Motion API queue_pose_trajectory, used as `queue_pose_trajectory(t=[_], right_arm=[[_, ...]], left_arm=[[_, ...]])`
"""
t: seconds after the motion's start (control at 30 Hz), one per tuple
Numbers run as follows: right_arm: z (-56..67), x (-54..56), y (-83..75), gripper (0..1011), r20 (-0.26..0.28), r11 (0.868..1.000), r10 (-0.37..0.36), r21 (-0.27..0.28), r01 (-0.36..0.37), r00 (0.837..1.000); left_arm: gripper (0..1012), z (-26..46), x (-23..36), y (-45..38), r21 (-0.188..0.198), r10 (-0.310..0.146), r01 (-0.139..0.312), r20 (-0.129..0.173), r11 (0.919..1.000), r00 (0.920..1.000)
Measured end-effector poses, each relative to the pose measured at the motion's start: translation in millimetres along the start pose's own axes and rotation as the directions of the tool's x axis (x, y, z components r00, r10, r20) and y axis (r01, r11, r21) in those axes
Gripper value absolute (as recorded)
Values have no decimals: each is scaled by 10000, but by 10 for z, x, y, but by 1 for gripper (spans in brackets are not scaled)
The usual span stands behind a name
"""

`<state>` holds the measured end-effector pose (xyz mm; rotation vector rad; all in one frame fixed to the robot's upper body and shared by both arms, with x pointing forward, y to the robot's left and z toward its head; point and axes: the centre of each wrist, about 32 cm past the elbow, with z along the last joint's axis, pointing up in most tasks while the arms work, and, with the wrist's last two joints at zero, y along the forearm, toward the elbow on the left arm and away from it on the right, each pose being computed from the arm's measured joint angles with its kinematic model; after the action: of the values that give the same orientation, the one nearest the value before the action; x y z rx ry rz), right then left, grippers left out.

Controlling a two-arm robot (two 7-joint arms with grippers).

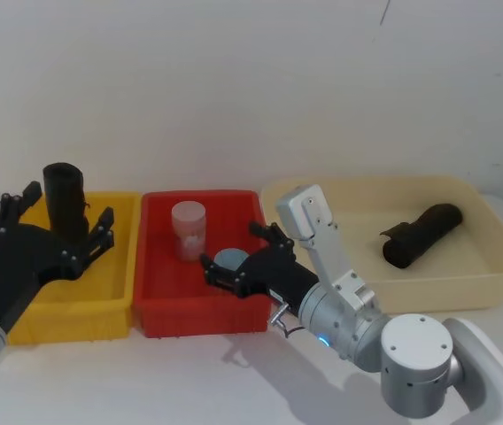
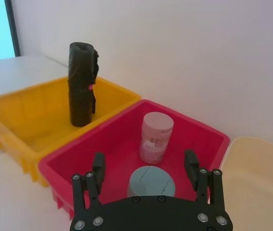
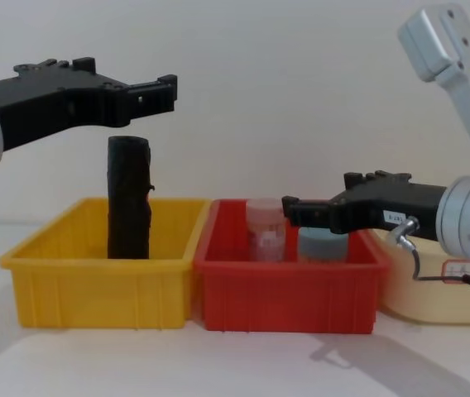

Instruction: Pick up the garbage bag with the one hand and transfer it to the other hand.

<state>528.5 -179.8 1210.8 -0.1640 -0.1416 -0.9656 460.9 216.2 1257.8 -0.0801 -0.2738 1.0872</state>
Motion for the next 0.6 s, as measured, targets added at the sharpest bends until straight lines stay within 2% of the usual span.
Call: queue_pose_trajectory(t=[0.27, 0.6], right_arm=[[-53, 29, 34, 1000, 289, 9998, -164, -115, 167, 9994], [-118, 60, 81, 1000, 545, 9979, -298, -564, 329, 9981]], left_arm=[[1001, -1, 0, 1, 5, 0, 0, -2, 10000, 10000], [1001, -2, -1, 1, 5, -1, 1, -4, 10000, 10000]])
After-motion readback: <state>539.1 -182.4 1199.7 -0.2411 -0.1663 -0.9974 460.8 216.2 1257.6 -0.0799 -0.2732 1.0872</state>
